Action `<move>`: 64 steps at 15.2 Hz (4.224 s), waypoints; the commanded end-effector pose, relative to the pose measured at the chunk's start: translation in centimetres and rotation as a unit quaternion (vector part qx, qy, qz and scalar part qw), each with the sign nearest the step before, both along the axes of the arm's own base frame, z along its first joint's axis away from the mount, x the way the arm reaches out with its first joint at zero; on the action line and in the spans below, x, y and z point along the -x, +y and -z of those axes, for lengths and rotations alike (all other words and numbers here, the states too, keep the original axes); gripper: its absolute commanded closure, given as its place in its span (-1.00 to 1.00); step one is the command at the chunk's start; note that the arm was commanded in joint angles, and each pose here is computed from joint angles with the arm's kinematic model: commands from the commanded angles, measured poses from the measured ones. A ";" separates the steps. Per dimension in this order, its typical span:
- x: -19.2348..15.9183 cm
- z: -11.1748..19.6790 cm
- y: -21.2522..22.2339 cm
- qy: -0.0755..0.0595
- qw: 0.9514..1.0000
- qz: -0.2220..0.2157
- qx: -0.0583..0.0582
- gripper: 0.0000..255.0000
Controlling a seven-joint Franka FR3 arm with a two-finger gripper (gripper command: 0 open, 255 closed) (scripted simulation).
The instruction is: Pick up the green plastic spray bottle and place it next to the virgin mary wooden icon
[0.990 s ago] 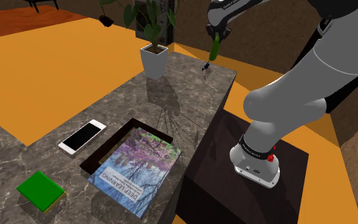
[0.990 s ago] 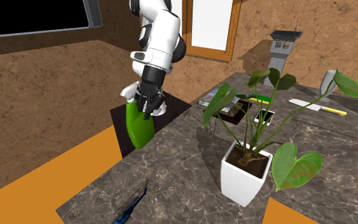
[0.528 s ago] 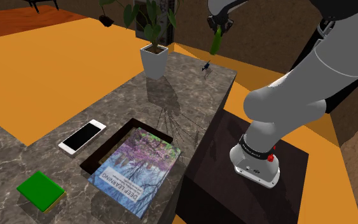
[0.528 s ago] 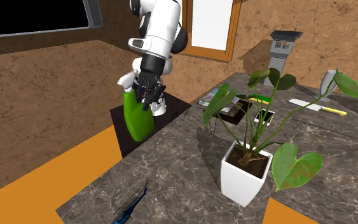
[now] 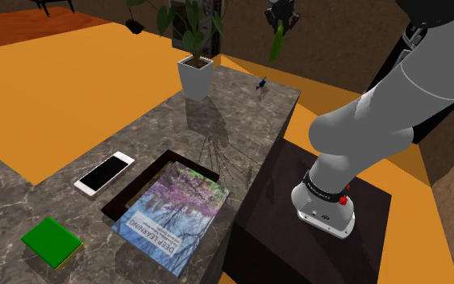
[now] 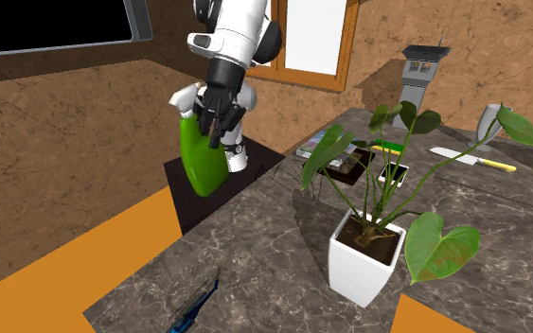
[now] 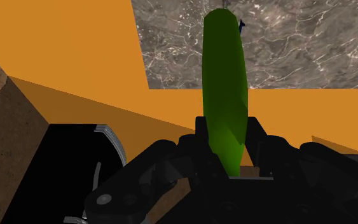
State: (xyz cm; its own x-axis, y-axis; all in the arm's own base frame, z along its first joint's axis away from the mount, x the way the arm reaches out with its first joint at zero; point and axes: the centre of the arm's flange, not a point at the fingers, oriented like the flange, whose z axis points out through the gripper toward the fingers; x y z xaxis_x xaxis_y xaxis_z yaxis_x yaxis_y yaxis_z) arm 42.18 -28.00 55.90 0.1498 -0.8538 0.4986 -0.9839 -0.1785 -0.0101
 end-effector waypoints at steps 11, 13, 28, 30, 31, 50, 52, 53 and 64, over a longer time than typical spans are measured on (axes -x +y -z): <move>0.0 -6.2 0.0 0.000 1.000 0.000 0.000 1.00; -0.7 -6.2 2.6 0.000 1.000 0.000 0.000 1.00; -5.9 -6.3 21.7 0.000 1.000 0.000 0.000 1.00; -6.6 -6.3 24.2 0.000 1.000 0.000 0.000 1.00; -7.0 -6.3 25.5 0.000 1.000 0.000 0.000 1.00; -13.6 -6.4 49.7 0.000 1.000 0.000 0.000 1.00; -14.2 -6.4 51.6 0.000 1.000 0.000 0.000 1.00; -14.2 -5.9 51.6 0.000 1.000 0.000 0.000 1.00; -14.2 -0.1 51.6 0.000 1.000 0.000 0.000 1.00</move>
